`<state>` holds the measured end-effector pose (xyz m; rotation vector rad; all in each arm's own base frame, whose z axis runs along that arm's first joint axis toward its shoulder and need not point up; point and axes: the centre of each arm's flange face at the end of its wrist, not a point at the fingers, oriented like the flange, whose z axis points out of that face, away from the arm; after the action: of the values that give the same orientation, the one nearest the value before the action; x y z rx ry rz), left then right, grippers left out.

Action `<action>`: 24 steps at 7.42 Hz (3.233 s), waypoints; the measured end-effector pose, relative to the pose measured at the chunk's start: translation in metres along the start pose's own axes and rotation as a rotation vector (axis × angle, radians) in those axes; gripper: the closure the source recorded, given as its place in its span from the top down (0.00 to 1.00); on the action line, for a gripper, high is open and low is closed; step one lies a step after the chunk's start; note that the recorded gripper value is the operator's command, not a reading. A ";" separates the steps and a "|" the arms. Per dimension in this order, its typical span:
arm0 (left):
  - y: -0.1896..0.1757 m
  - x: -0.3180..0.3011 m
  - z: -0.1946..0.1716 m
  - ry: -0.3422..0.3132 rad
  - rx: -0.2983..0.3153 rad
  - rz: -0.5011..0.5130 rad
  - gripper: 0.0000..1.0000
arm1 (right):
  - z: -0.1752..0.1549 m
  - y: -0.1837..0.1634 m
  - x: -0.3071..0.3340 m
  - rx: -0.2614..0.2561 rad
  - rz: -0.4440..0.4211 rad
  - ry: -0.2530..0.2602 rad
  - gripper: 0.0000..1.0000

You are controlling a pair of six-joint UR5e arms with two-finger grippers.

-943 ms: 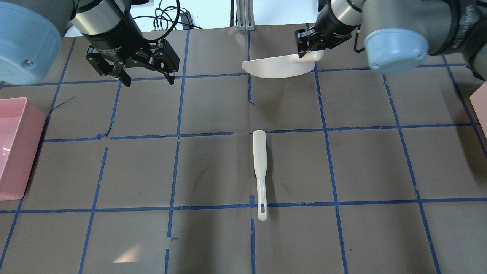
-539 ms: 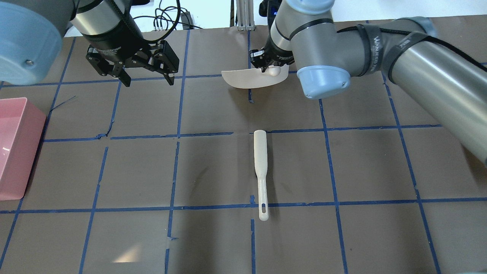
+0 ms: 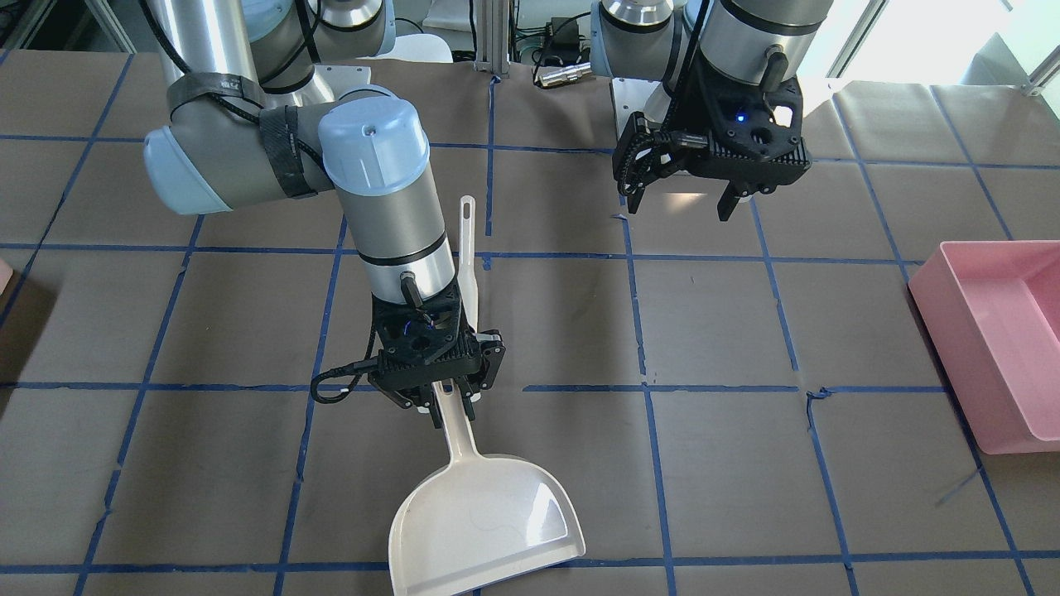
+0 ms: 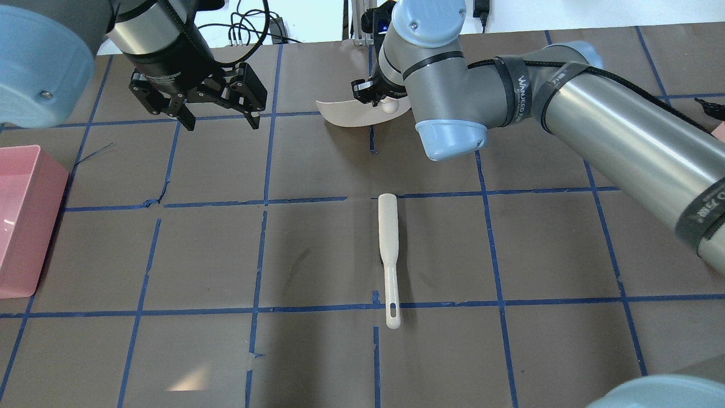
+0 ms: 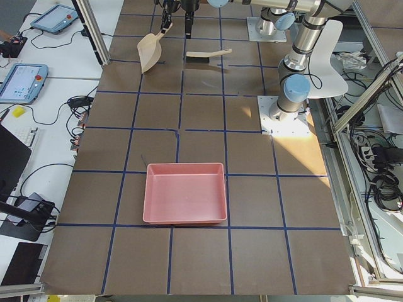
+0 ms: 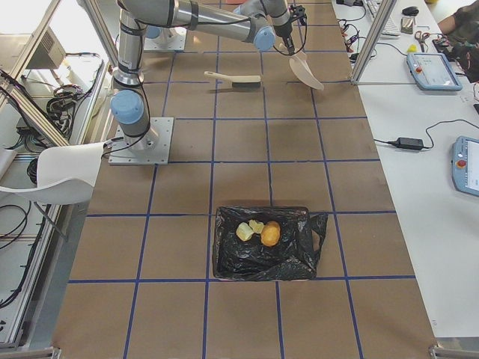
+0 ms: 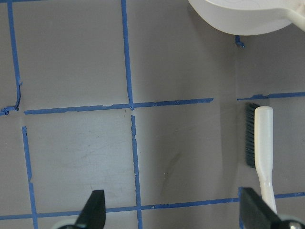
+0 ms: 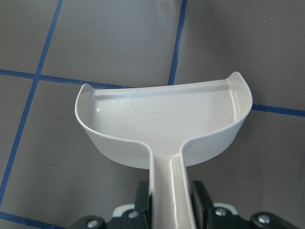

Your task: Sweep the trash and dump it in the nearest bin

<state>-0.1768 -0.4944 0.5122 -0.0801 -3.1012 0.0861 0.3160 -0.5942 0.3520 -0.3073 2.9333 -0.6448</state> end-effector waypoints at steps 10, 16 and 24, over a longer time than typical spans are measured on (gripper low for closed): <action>0.000 -0.003 -0.003 -0.003 0.005 -0.001 1.00 | 0.016 0.002 -0.005 0.004 0.001 -0.005 0.78; 0.000 -0.003 -0.002 -0.001 0.003 0.004 1.00 | 0.011 -0.018 0.074 -0.002 0.063 0.050 1.00; 0.000 -0.005 -0.002 -0.003 0.005 0.010 1.00 | -0.127 0.048 0.421 -0.206 0.340 0.209 1.00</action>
<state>-0.1722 -0.4944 0.5143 -0.0949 -3.1041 0.0937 -0.1218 -0.5951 0.4142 0.2543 3.1429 -0.3463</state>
